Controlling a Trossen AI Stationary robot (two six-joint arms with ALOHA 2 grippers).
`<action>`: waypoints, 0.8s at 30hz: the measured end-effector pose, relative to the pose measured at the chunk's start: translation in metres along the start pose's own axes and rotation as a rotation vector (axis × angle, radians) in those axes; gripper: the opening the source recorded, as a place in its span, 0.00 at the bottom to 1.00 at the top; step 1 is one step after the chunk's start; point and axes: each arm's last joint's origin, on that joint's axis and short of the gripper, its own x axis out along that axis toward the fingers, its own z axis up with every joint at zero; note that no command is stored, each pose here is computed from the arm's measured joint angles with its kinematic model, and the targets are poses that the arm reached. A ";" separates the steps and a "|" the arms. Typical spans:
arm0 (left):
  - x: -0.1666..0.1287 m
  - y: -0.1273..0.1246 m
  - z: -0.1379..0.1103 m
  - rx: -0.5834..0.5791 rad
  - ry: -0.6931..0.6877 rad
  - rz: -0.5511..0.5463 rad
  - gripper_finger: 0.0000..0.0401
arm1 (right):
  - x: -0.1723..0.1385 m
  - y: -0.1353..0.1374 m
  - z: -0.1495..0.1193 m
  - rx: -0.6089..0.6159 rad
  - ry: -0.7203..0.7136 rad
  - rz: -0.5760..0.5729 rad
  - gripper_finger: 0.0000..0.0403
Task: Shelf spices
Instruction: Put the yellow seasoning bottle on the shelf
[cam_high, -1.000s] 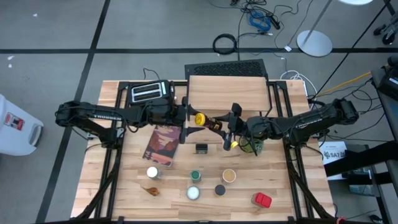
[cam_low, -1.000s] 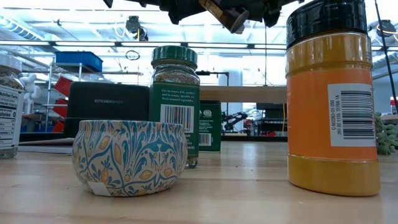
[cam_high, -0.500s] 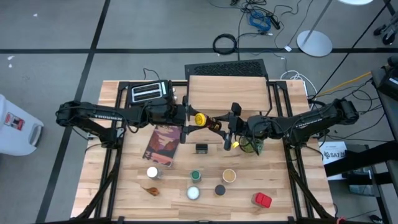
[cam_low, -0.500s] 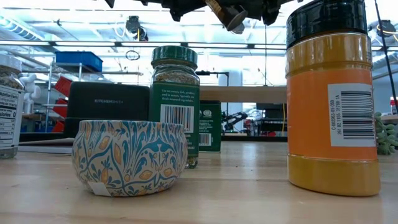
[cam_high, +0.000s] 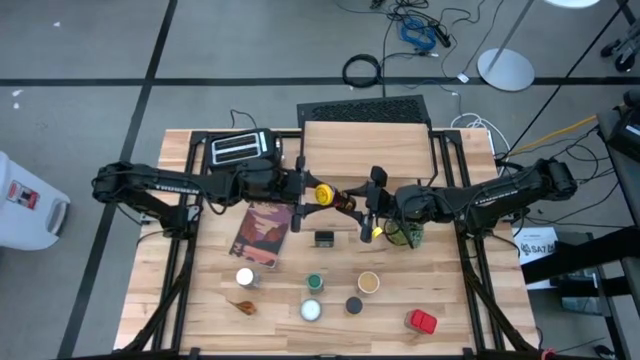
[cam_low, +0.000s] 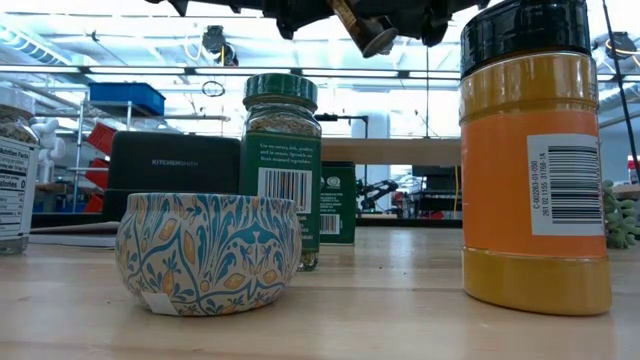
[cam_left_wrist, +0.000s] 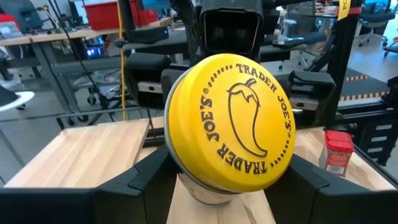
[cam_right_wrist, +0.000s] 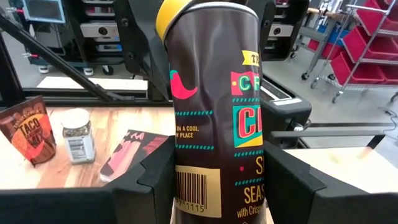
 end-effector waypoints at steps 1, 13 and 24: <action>0.000 0.000 0.000 -0.001 0.003 -0.001 0.53 | 0.000 0.000 0.000 -0.001 0.003 0.003 0.45; 0.001 -0.008 -0.004 -0.013 0.041 -0.059 0.54 | 0.000 0.003 -0.004 0.007 0.044 0.114 0.46; 0.001 -0.009 -0.005 -0.055 0.052 -0.081 0.54 | 0.009 0.008 -0.011 0.003 0.060 0.154 0.46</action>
